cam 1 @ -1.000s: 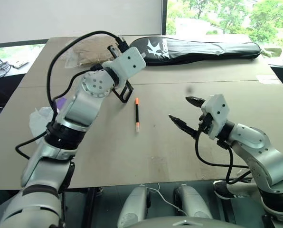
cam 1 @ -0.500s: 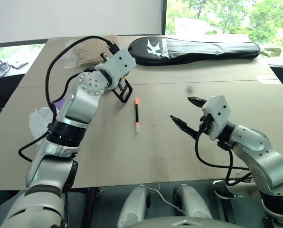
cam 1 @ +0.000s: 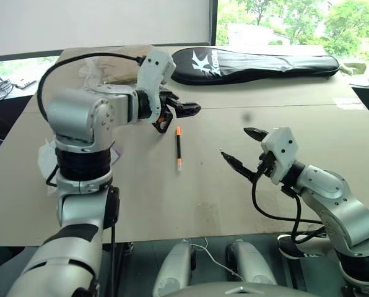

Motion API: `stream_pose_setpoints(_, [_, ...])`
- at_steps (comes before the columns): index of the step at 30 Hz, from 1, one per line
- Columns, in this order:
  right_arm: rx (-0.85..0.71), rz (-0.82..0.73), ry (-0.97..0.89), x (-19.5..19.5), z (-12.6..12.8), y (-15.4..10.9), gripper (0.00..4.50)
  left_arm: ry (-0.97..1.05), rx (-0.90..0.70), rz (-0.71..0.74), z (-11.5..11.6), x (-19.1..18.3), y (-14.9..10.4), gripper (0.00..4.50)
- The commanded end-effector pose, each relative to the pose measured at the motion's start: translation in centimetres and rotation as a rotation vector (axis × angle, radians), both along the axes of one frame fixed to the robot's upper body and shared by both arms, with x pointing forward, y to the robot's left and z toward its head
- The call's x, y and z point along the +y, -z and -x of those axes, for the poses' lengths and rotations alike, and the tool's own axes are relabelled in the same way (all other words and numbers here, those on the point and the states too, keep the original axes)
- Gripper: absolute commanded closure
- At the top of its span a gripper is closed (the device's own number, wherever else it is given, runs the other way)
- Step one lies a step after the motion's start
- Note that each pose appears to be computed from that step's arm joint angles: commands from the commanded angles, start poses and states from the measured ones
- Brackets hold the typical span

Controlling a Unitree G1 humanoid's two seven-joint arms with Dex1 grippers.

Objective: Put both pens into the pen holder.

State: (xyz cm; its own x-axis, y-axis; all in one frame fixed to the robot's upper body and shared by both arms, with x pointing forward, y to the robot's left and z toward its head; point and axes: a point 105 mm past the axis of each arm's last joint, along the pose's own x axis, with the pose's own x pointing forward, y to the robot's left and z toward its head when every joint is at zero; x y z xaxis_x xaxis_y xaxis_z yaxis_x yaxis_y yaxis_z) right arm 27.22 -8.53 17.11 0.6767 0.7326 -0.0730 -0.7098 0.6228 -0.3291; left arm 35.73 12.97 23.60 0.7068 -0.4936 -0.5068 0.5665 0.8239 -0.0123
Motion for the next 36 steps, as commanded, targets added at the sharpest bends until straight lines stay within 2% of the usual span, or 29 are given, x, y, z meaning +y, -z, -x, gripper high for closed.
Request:
stream_pose_setpoints(1, [-0.065, 0.039, -0.075, 0.0, 1.4, -0.7, 0.00, -0.076, 0.047, -0.049, -0.7, 0.8, 0.2, 0.33])
stream_pose_setpoints(7, [-0.069, 0.071, -0.053, -1.2, 1.3, -0.4, 0.00, -0.210, 0.154, -0.101, -2.1, 0.3, 3.1, 0.33])
stream_pose_setpoints(11, [-0.069, 0.075, -0.044, -1.2, 1.3, -0.2, 0.00, -0.194, 0.191, -0.081, -1.9, -1.8, 4.0, 0.33])
stream_pose_setpoints(17, [-0.057, 0.070, -0.031, -1.1, 1.7, 0.1, 0.00, -0.314, 0.262, -0.119, -2.1, -1.0, 6.3, 0.33])
stream_pose_setpoints(26, [-0.046, 0.072, -0.019, -0.8, 2.4, 0.1, 0.00, -0.399, 0.388, -0.132, -2.1, -2.7, 9.7, 0.33])
stream_pose_setpoints(33, [-0.037, 0.076, 0.003, -1.1, 2.4, 0.1, 0.00, -0.442, 0.432, -0.160, -2.1, -2.6, 10.8, 0.33])
stream_pose_setpoints(35, [-0.035, 0.074, 0.008, -1.1, 2.4, 0.1, 0.00, -0.435, 0.442, -0.171, -2.0, -2.8, 11.1, 1.31])
stream_pose_setpoints(36, [-0.034, 0.073, 0.010, -1.1, 2.5, 0.2, 0.00, -0.428, 0.447, -0.176, -1.9, -2.9, 11.3, 1.59])
